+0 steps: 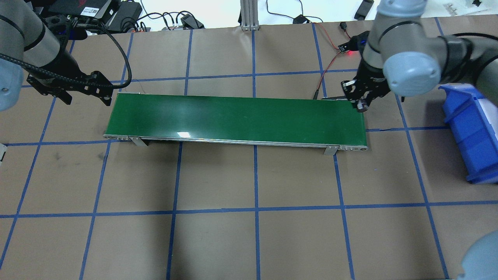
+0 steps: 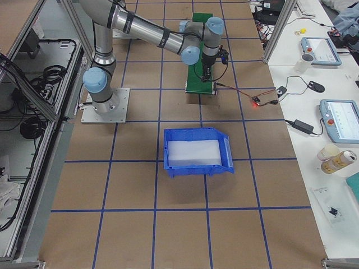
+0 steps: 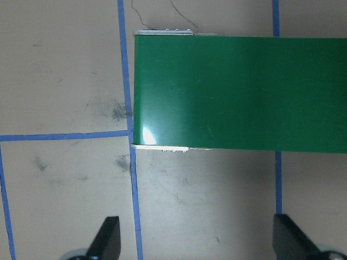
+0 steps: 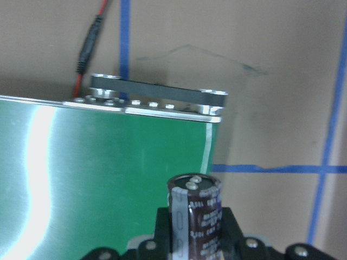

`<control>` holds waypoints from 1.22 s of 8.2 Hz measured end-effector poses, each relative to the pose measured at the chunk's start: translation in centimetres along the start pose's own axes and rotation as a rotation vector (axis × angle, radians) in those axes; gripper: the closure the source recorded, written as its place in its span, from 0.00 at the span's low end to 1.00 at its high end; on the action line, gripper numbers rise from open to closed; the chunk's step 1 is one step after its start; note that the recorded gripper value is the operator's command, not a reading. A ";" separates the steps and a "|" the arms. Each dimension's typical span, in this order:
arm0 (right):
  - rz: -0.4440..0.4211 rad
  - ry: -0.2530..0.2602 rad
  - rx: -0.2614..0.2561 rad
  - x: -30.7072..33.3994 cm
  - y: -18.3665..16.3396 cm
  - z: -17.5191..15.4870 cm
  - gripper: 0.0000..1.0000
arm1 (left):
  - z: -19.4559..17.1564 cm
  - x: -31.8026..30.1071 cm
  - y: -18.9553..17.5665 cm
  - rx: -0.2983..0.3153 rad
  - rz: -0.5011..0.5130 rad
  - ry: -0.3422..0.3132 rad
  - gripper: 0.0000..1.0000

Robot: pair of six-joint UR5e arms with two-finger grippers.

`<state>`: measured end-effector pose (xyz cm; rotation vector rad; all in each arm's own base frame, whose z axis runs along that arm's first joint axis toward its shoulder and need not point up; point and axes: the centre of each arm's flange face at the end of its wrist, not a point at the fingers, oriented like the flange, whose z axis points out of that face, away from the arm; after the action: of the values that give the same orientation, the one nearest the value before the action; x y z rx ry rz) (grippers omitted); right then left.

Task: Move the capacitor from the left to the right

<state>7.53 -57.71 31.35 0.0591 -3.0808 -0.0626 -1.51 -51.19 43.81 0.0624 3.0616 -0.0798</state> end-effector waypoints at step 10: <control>-0.353 0.066 -0.048 38.6 6.0 3.0 0.51 | 0.0 0.0 0.0 -0.001 0.001 0.000 0.00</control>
<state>-31.42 -53.09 30.85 0.5878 -2.9625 -0.1459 -1.51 -51.14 43.79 0.0638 3.0611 -0.0776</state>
